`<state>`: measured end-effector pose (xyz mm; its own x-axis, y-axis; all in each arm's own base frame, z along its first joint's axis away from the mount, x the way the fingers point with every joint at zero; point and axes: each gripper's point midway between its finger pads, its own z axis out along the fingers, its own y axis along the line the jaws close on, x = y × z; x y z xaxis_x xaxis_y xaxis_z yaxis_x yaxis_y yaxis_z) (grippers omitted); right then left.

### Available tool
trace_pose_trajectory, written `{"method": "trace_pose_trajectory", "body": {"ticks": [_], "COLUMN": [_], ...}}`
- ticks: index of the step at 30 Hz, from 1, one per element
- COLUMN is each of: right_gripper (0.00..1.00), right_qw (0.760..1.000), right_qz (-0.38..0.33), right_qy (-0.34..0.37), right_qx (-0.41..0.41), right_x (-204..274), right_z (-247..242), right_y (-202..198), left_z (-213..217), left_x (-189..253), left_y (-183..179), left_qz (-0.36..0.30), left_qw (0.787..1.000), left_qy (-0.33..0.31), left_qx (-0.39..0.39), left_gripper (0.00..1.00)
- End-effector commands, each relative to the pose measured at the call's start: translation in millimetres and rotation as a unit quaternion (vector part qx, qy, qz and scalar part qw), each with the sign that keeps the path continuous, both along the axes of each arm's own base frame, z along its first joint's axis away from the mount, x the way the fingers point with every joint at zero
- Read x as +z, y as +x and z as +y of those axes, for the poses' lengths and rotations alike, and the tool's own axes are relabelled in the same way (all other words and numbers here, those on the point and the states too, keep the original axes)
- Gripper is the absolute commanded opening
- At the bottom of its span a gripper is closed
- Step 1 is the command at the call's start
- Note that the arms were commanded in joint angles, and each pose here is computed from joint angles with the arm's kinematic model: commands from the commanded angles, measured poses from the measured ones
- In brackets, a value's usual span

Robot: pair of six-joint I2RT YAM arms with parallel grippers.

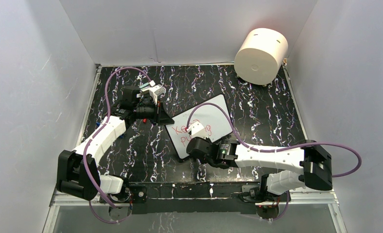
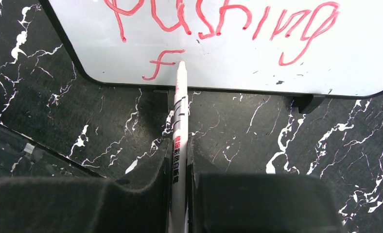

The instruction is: Write a sentence on the whiteboard

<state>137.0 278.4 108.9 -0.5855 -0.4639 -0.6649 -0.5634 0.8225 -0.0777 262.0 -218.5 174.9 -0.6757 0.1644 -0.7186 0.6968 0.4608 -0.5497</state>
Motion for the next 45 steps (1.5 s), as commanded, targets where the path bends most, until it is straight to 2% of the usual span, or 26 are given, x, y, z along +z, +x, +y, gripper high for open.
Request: {"method": "trace_pose_trajectory", "body": {"ticks": [1, 21, 45], "right_gripper": [0.0, 0.0, 0.0], "right_qw": [1.0, 1.0, 0.999], "right_qz": [-0.012, -0.001, 0.007], "right_qy": [0.009, 0.012, -0.034], "right_qx": [-0.016, 0.004, -0.01], "right_x": [0, -4, -14], "right_z": [3, 13, -7], "right_y": [8, 8, 6], "left_z": [14, 13, 14], "left_x": [-33, -33, -33], "left_y": [3, 3, 3], "left_qz": [0.027, 0.028, 0.028], "left_qw": [0.997, 0.997, 0.997], "left_qy": [0.062, 0.06, 0.061], "left_qx": [0.038, 0.036, 0.037], "left_gripper": [0.0, 0.0, 0.0]}}
